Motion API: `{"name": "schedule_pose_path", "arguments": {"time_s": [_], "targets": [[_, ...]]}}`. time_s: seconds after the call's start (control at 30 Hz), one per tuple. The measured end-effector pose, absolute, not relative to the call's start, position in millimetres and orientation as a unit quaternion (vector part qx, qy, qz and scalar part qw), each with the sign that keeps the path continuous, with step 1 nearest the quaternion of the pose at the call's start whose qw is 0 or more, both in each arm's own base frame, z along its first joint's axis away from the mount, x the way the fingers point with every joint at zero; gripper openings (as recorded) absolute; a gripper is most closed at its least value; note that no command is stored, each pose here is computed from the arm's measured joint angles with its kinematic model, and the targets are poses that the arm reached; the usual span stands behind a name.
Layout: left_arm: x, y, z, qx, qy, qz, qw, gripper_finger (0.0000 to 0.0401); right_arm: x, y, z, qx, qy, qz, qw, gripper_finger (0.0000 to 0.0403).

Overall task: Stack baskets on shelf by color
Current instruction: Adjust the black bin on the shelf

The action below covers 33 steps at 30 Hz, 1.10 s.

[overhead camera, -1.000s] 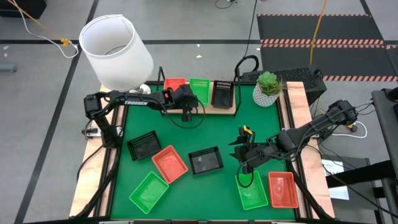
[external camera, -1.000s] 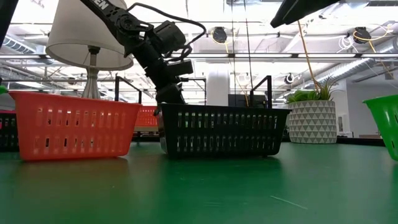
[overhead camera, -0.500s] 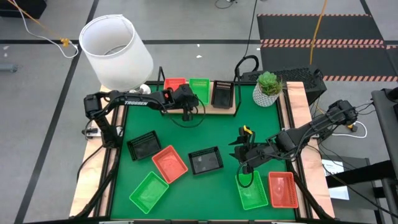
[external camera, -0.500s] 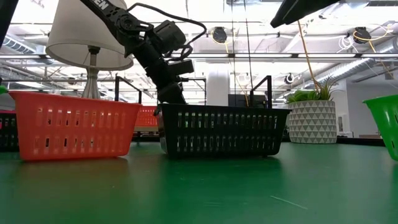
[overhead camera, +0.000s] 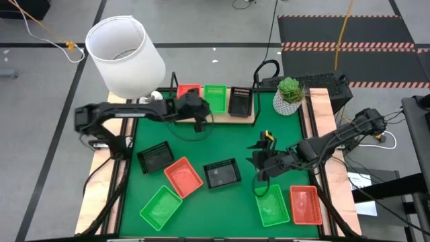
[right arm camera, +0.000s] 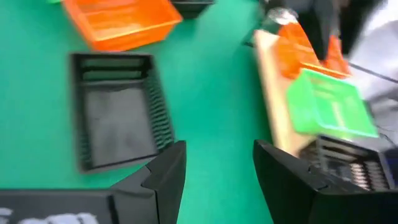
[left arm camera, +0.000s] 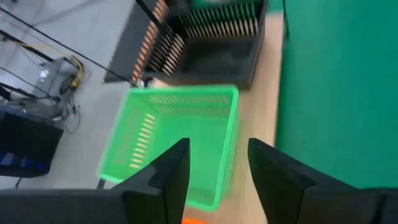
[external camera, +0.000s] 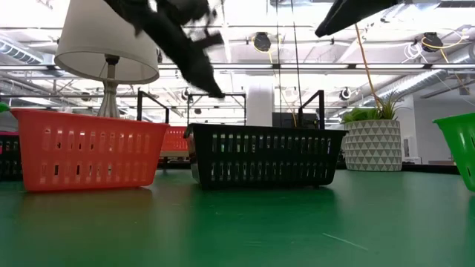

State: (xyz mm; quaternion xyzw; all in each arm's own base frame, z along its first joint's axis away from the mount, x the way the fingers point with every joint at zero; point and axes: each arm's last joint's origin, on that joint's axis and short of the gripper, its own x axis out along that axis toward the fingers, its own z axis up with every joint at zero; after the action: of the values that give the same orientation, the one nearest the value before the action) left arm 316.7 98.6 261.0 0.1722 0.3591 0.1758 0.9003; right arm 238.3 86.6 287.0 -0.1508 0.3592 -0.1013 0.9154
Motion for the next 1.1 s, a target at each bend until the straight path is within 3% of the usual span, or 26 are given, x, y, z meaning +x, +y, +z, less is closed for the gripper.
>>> {"name": "schedule_pose_path", "arguments": {"time_s": [0.2, 0.33, 0.73, 1.1], "targets": [[274.3, 71.9, 319.0, 0.117, 0.283, 0.196, 0.931, 0.0142, 250.5, 56.8, 273.7, -0.148, 0.339, -0.173, 0.913, 0.018], [250.6, 55.0, 338.0, 0.101, 0.252, 0.186, 0.944, 0.0119, 265.6, 22.6, 266.8, -0.133, 0.339, -0.189, 0.912, 0.018], [235.3, 31.8, 329.9, 0.112, 0.256, 0.145, 0.949, 0.009, 284.4, -79.9, 237.9, -0.116, 0.4, -0.131, 0.9, 0.0121], [234.3, 29.2, 327.7, 0.115, 0.268, 0.137, 0.947, 0.009, 289.9, -94.9, 209.0, -0.131, 0.463, -0.123, 0.868, 0.0102]]}}
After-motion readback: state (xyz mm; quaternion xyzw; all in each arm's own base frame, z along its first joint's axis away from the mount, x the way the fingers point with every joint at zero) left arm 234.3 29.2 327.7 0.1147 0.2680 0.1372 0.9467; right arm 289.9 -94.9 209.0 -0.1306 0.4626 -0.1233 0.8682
